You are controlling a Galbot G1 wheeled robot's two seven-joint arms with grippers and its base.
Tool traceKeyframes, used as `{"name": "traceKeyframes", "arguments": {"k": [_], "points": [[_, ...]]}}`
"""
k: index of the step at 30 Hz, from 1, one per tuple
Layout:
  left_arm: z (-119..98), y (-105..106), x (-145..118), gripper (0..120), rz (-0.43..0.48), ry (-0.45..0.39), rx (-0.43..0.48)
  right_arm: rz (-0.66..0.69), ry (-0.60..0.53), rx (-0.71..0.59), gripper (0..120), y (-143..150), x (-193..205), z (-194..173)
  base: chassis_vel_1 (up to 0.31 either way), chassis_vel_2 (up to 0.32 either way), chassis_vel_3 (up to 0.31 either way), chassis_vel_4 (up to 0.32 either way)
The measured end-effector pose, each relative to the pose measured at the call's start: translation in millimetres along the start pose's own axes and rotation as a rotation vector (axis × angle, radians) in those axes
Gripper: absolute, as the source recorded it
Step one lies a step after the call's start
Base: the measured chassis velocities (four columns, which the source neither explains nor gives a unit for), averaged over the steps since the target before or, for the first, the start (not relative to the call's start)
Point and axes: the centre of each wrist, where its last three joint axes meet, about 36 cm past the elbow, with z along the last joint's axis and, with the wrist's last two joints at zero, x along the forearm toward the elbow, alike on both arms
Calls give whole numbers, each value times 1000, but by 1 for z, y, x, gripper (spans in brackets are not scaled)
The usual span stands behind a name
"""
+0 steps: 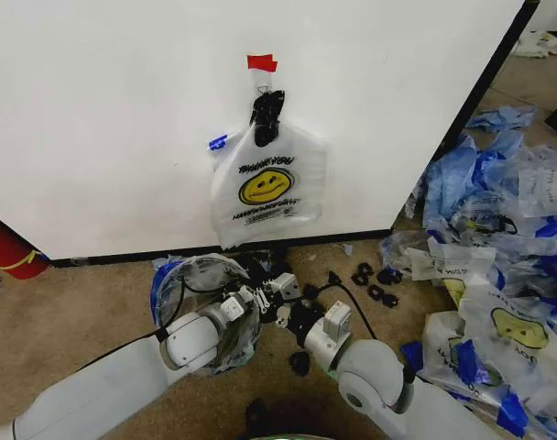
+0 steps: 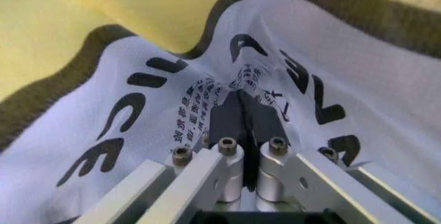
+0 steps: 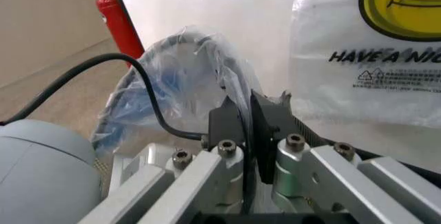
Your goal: Pick up the garbage bag from the wall and place it over the trash bin.
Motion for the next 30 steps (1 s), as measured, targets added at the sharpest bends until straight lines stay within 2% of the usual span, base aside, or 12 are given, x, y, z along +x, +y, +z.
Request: {"name": "traceKeyframes", "arguments": {"k": [12, 26, 30], "points": [[6, 8, 21, 0, -14, -15, 2, 39, 8, 8, 0, -19, -9, 10, 0, 0, 0, 0], [11, 6, 35, 0, -7, -24, -2, 72, 6, 15, 0, -32, -11, 13, 0, 0, 0, 0], [12, 3, 37, 0, 2, -23, -2, 84, -17, 52, 0, -39, -12, 11, 0, 0, 0, 0]]}}
